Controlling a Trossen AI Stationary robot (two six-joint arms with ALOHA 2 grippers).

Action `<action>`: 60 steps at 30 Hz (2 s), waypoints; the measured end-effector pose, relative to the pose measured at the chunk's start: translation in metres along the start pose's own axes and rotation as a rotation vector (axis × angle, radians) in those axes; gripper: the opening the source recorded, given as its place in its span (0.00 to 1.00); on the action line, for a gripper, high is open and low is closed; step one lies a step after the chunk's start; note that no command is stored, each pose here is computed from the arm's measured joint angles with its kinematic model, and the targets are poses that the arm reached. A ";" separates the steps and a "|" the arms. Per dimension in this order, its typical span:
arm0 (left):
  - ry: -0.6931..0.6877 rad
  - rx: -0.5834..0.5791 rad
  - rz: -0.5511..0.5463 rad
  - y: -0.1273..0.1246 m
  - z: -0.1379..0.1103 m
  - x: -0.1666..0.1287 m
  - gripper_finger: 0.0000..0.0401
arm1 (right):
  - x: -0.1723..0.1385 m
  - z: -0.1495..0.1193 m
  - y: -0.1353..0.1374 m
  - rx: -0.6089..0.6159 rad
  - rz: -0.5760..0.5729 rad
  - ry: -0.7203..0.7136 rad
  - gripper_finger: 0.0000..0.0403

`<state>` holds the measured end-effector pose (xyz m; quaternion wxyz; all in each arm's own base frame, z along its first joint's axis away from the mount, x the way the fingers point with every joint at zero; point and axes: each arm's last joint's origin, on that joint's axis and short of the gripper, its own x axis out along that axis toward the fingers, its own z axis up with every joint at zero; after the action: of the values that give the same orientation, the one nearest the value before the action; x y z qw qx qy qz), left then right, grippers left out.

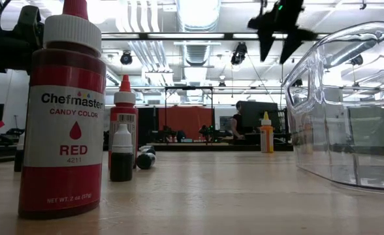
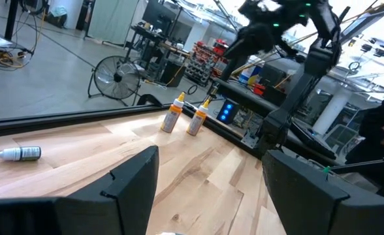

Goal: Pick & Place food coloring
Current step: Put the top yellow food color into the transparent bin

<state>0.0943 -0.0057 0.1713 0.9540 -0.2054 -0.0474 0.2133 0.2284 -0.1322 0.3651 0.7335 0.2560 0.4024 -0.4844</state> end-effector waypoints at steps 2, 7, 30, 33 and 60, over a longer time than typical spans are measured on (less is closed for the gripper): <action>0.000 0.000 0.000 0.000 0.000 0.000 0.61 | 0.017 0.009 0.000 0.014 -0.017 0.030 0.81; 0.001 0.000 0.000 0.000 0.000 0.000 0.61 | 0.054 0.027 -0.004 0.056 -0.039 0.067 0.81; 0.000 0.000 0.000 0.000 0.000 0.000 0.61 | 0.161 0.005 -0.008 0.171 0.006 0.224 0.80; 0.000 0.000 0.000 0.000 0.000 0.000 0.61 | 0.169 0.000 -0.008 0.171 0.010 0.217 0.80; 0.000 0.000 0.000 0.000 0.000 0.000 0.61 | 0.200 -0.011 -0.013 0.156 -0.043 0.293 0.55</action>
<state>0.0943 -0.0057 0.1714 0.9540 -0.2054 -0.0474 0.2133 0.2545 -0.2297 0.1913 0.6343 0.3712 0.4715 -0.4874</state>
